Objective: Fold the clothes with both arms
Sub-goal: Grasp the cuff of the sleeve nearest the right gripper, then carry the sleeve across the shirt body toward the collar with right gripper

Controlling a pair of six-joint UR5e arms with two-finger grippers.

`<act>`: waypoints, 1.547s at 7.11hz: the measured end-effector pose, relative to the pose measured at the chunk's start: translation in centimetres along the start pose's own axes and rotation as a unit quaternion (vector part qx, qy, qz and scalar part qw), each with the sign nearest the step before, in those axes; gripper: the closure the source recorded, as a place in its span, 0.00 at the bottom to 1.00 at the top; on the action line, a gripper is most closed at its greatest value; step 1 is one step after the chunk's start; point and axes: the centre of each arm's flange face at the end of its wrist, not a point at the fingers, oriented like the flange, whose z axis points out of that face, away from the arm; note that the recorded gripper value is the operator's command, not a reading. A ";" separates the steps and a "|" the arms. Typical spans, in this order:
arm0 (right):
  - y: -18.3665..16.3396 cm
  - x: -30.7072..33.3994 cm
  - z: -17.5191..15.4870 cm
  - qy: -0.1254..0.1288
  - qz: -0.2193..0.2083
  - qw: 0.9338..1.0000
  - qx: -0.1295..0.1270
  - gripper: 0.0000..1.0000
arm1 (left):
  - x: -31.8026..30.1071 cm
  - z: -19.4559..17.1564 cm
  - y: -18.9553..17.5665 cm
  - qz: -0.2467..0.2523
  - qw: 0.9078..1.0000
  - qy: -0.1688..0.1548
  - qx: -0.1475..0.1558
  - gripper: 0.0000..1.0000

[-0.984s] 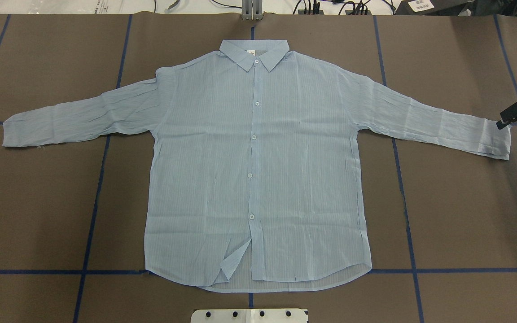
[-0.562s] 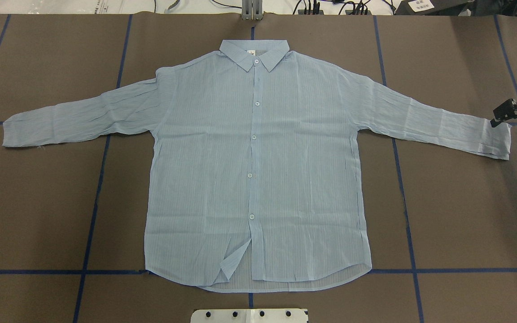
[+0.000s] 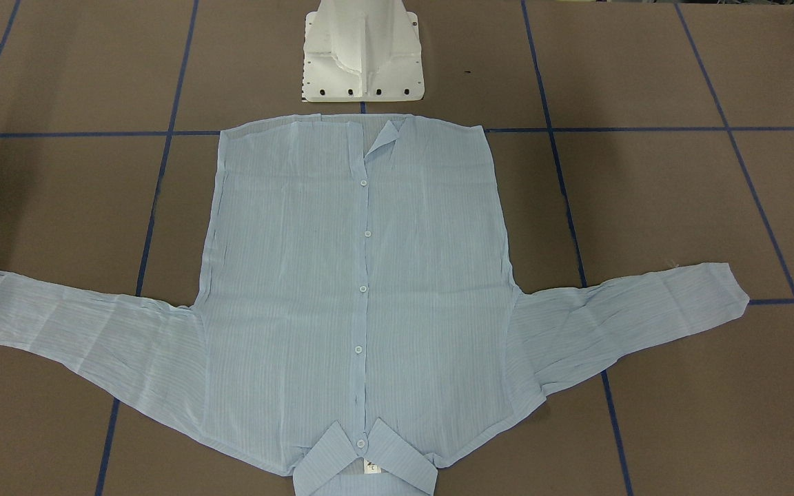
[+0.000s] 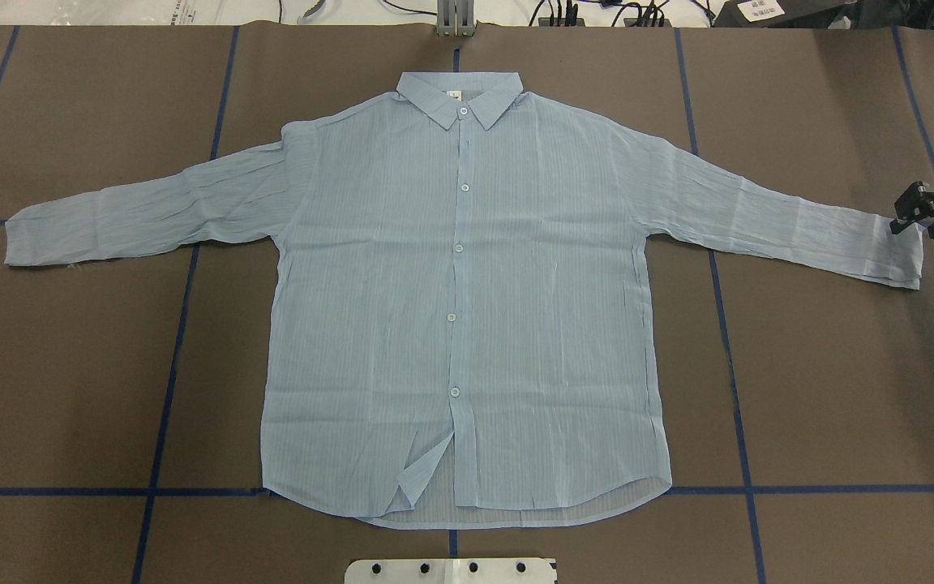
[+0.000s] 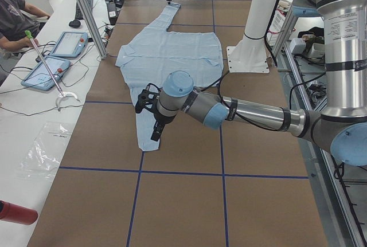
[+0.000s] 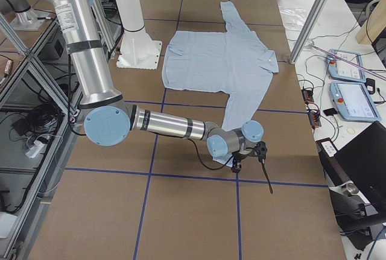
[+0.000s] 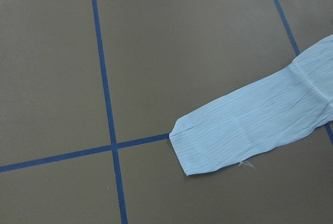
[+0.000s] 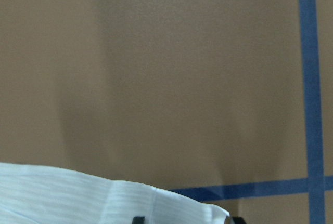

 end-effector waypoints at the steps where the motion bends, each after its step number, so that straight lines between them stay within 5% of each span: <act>1: 0.0 0.1 0.1 0.000 0.003 1.000 -0.001 1.00 | 0.0 0.0 0.0 0.000 1.000 0.000 0.000 0.00; 3: 0.0 0.1 0.1 -0.002 0.009 1.000 -0.003 1.00 | 0.0 -0.1 0.0 0.000 1.000 0.000 0.001 0.00; 6: -0.9 -7.2 -4.4 -0.067 0.028 0.997 0.008 1.00 | 0.5 -0.5 -0.2 0.004 1.000 0.001 0.005 0.00; 9: 0.7 -30.8 -6.9 -0.118 0.089 0.989 0.007 1.00 | 0.9 -0.8 -0.3 0.006 1.000 0.002 0.008 0.00; 11: 1.7 -48.5 -7.3 -0.131 0.150 0.979 0.044 1.00 | 0.9 -0.8 -0.4 0.006 1.000 0.002 0.008 0.00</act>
